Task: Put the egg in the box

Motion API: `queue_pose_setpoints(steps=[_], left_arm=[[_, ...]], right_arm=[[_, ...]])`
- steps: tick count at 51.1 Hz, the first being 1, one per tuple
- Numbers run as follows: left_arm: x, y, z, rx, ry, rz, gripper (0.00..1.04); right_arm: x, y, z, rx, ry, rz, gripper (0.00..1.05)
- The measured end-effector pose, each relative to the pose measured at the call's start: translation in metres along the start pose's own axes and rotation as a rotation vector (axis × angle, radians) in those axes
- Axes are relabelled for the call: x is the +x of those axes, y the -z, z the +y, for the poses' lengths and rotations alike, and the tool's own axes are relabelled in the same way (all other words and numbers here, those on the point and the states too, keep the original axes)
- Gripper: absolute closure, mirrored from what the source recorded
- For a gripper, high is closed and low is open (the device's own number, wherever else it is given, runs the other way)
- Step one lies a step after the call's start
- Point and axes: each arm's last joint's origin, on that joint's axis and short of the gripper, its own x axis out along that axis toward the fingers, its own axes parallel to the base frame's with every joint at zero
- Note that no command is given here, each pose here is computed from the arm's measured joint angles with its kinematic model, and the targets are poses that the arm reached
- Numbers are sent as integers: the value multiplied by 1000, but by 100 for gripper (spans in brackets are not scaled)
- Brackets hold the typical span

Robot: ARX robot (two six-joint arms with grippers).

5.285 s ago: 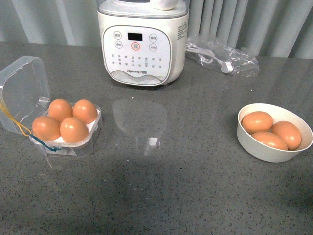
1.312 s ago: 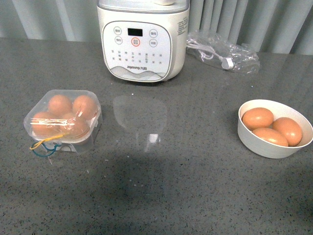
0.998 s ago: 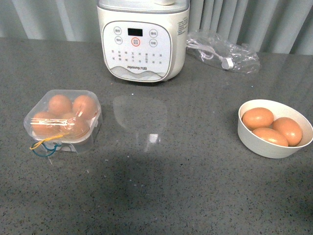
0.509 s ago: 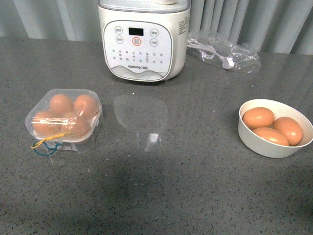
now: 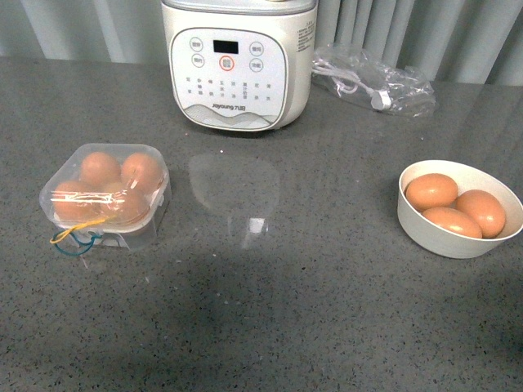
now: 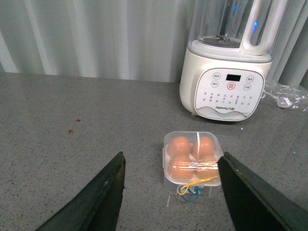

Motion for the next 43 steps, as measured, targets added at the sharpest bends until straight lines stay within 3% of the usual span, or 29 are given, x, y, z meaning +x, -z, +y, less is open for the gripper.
queue_pose_setpoints(steps=[13,43], left_arm=[[0,0,0,1,0,0,5],[0,0,0,2,0,0,7]], right_arm=[[0,0,0,0,0,0,7],[0,0,0,0,0,0,7]])
